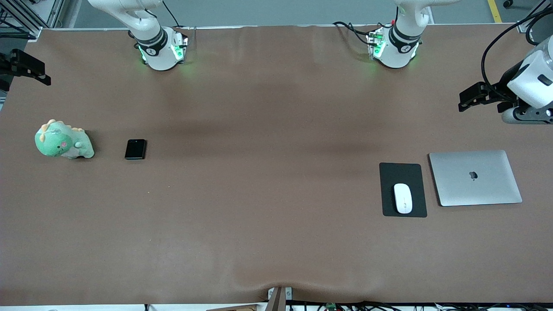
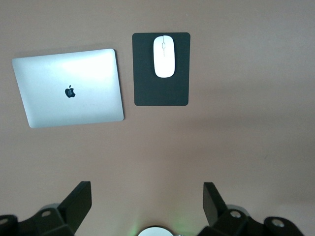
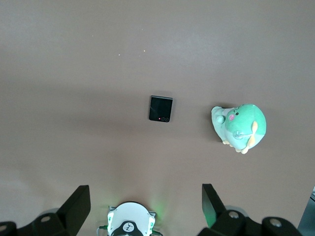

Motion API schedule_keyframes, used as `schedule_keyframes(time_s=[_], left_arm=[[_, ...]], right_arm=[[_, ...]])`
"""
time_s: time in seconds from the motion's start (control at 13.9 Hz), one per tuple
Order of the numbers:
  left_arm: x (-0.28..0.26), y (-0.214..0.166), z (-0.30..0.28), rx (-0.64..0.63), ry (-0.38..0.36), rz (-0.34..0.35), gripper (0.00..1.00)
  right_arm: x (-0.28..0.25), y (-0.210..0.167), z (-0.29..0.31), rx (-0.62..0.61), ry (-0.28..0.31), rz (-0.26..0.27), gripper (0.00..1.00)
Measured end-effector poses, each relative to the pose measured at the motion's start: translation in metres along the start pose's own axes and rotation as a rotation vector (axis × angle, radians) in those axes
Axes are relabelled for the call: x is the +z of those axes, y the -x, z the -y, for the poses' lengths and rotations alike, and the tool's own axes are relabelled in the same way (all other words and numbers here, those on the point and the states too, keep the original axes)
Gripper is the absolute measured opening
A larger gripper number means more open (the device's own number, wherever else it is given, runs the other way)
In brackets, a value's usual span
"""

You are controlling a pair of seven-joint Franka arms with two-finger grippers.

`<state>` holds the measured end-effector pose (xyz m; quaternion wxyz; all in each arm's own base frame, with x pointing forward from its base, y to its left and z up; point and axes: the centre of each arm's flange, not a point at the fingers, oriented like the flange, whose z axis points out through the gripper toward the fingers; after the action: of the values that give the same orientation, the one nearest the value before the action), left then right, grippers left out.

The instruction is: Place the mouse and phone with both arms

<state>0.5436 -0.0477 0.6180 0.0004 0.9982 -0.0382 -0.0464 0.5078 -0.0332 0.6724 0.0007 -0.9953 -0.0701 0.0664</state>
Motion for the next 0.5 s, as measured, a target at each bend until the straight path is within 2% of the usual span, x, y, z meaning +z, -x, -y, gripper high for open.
schedule_keyframes(time_s=[0.5], left_arm=[[0.0004,0.0000,0.0013,0.028,0.000,0.001,1.00]], right_arm=[[0.0008,0.0013,0.0057,0.063,-0.029,-0.034,1.00]])
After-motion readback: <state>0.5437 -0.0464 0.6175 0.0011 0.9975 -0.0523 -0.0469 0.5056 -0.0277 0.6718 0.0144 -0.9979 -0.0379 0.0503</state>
